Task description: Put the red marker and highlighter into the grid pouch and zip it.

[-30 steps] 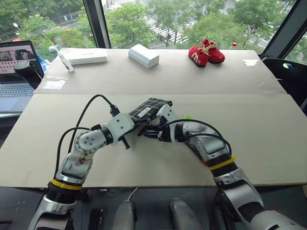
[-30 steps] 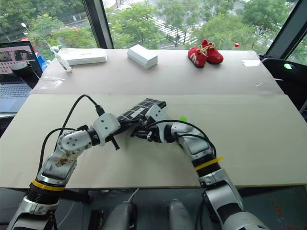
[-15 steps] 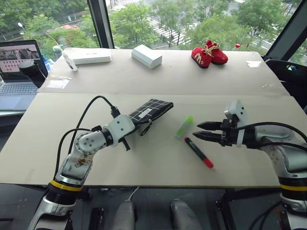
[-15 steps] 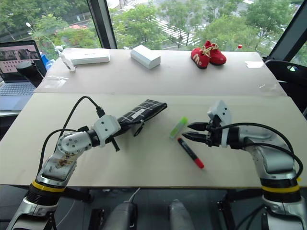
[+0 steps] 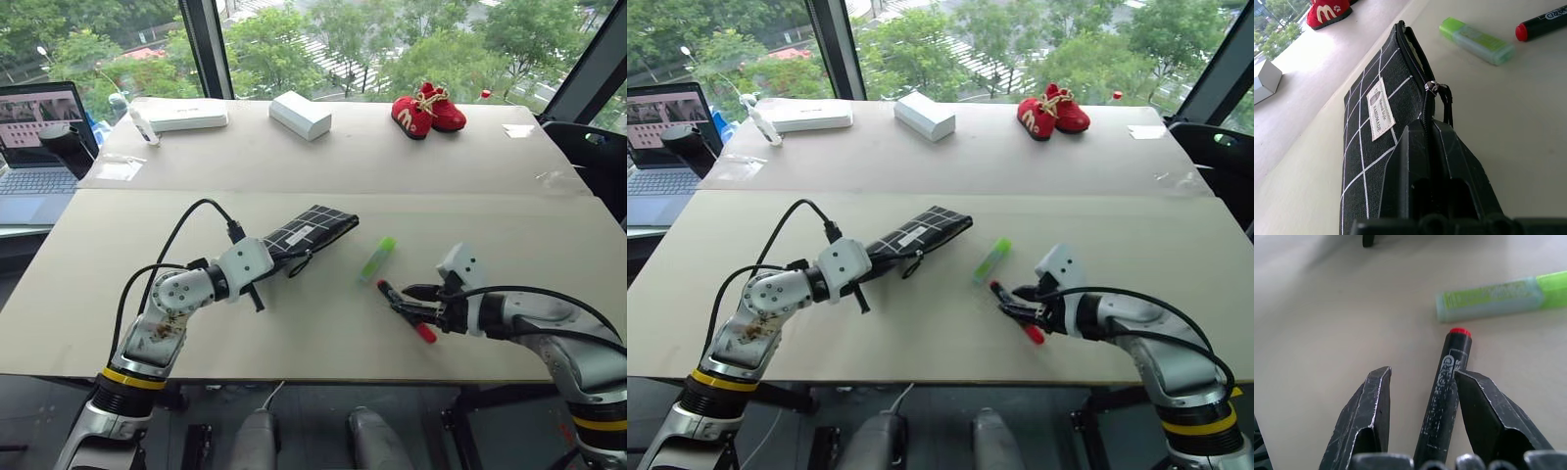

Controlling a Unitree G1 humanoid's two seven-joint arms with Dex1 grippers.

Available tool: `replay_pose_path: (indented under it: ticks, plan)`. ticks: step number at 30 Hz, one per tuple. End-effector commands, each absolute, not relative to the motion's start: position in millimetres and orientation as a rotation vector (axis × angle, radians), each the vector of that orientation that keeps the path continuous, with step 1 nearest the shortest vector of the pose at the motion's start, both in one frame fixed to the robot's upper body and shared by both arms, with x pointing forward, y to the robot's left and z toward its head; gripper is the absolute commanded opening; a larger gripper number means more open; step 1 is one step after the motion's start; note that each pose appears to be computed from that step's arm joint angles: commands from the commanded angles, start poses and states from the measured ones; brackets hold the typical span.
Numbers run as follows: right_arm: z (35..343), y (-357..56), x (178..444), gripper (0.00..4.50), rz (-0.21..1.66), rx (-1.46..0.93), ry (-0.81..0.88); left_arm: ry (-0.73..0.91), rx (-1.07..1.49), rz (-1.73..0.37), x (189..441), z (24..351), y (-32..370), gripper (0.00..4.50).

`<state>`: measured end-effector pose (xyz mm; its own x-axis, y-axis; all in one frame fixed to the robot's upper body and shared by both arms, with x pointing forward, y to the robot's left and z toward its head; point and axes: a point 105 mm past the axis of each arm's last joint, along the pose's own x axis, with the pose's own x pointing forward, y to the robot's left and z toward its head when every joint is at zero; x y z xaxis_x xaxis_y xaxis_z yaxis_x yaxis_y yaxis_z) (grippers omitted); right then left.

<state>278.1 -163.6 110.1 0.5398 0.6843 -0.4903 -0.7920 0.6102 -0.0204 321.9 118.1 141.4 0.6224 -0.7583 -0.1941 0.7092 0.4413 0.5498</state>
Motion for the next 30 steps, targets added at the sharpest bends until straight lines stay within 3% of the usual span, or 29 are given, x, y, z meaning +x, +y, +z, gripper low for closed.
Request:
replay_pose_path:
  ticks: [1, 13, 16, 20, 24, 30]
  plan:
    - [107, -165, 276, 2.3, 0.882, -0.308, 0.479, -0.135, 0.631, -0.935, 316, 151, 123, 0.0]
    - [84, -172, 277, 2.3, 0.873, -0.417, 0.538, -0.162, 0.638, -0.993, 308, 155, 137, 0.0]
    - [85, -175, 281, 1.75, 0.86, -0.436, 0.529, -0.16, 0.653, -0.971, 312, 157, 144, 0.0]
    - [88, -180, 284, 0.54, 0.857, -0.459, 0.519, -0.156, 0.662, -0.962, 313, 158, 150, 0.0]
    - [108, -188, 301, 0.52, 0.798, -0.451, 0.441, -0.152, 0.668, -0.959, 313, 157, 152, 0.0]
    - [179, -184, 326, 0.52, 0.816, -0.482, 0.165, -0.164, 0.644, -0.993, 308, 155, 147, 0.0]
